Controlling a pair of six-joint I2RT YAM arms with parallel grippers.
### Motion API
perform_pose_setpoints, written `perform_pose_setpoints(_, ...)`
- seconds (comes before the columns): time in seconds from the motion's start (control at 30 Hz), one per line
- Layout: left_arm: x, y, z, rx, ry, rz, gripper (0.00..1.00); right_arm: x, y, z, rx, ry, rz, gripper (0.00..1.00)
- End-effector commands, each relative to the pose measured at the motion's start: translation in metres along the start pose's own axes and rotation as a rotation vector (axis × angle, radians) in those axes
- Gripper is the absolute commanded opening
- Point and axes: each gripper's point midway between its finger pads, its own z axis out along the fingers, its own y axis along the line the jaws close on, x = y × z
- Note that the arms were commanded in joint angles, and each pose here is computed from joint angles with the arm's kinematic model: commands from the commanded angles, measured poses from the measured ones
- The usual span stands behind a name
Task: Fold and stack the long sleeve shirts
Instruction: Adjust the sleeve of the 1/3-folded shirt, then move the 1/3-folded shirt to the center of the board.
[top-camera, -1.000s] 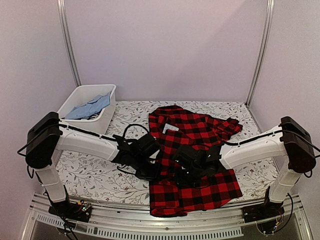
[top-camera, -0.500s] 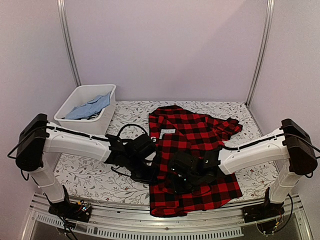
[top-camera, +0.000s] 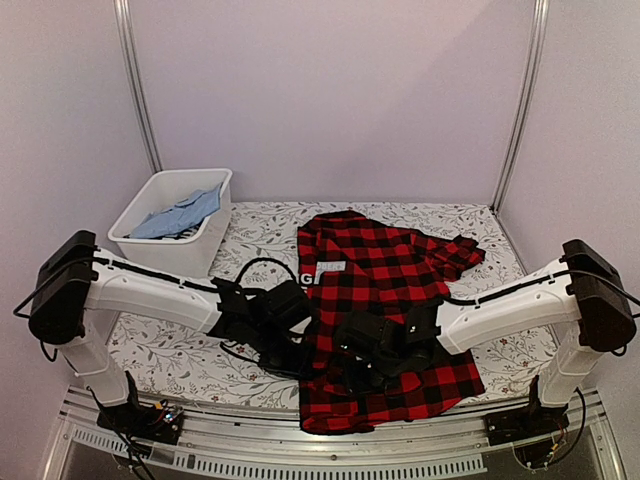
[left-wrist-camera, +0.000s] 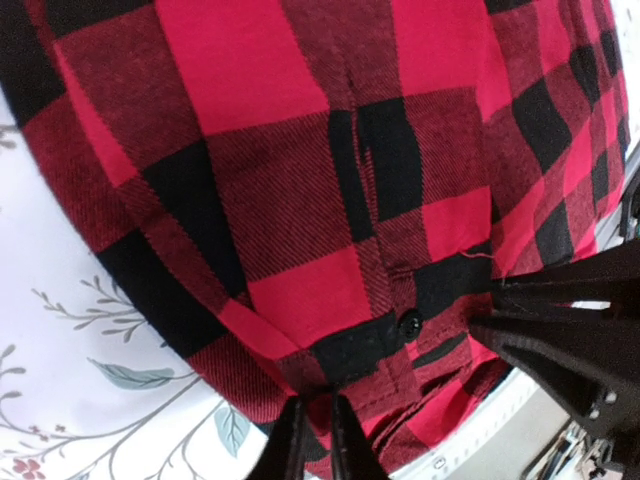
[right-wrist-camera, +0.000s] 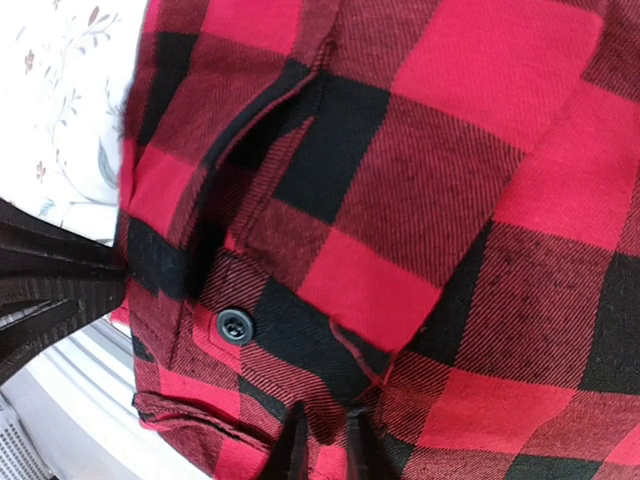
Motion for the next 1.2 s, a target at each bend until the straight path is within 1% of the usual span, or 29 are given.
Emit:
perform_pose_setpoints(0.0, -0.013, -0.007, -0.017, 0.0, -0.065, 0.031, 0.17, -0.012, 0.009, -0.016, 0.001, -0.06, -0.011, 0.22)
perform_pose_setpoints(0.03, -0.019, -0.005, -0.02, -0.006, -0.081, 0.026, 0.21, -0.02, 0.008, -0.02, 0.006, -0.084, -0.01, 0.29)
perform_pose_setpoints(0.1, -0.034, 0.0, -0.028, -0.012, -0.124, 0.008, 0.25, -0.033, 0.008, -0.03, 0.001, -0.122, -0.006, 0.39)
perform_pose_setpoints(0.17, -0.049, 0.01, -0.036, -0.02, -0.166, -0.016, 0.3, -0.048, 0.005, -0.038, 0.001, -0.16, -0.004, 0.46)
perform_pose_setpoints(0.23, -0.064, 0.021, -0.043, -0.025, -0.203, -0.042, 0.34, -0.064, 0.0, -0.045, 0.006, -0.196, -0.003, 0.48)
perform_pose_setpoints(0.33, -0.086, 0.041, -0.049, -0.012, -0.237, -0.081, 0.37, -0.089, -0.012, -0.056, 0.016, -0.245, 0.009, 0.48)
perform_pose_setpoints(0.47, -0.118, 0.068, -0.048, -0.007, -0.264, -0.114, 0.37, -0.118, -0.026, -0.069, 0.045, -0.317, -0.002, 0.48)
perform_pose_setpoints(0.63, -0.143, 0.087, -0.029, -0.04, -0.242, -0.1, 0.36, -0.15, -0.046, -0.082, 0.049, -0.394, 0.025, 0.47)
perform_pose_setpoints(0.77, -0.158, 0.095, -0.014, -0.042, -0.224, -0.098, 0.33, -0.166, -0.057, -0.086, 0.042, -0.426, 0.033, 0.47)
perform_pose_setpoints(0.9, -0.167, 0.096, -0.004, -0.035, -0.21, -0.097, 0.29, -0.172, -0.063, -0.082, 0.039, -0.428, 0.036, 0.47)
perform_pose_setpoints(0.97, -0.169, 0.097, 0.0, -0.039, -0.204, -0.099, 0.24, -0.172, -0.067, -0.078, 0.039, -0.423, 0.038, 0.47)
perform_pose_setpoints(1.03, -0.17, 0.103, 0.005, -0.054, -0.199, -0.106, 0.16, -0.172, -0.07, -0.076, 0.043, -0.421, 0.044, 0.46)
perform_pose_setpoints(1.07, -0.169, 0.108, 0.006, -0.069, -0.196, -0.115, 0.1, -0.172, -0.073, -0.075, 0.048, -0.42, 0.046, 0.46)
perform_pose_setpoints(1.1, -0.17, 0.113, 0.005, -0.085, -0.198, -0.122, 0.06, -0.172, -0.075, -0.074, 0.051, -0.422, 0.049, 0.46)
perform_pose_setpoints(1.17, -0.17, 0.127, 0.002, -0.111, -0.204, -0.143, 0.02, -0.174, -0.079, -0.075, 0.059, -0.429, 0.055, 0.46)
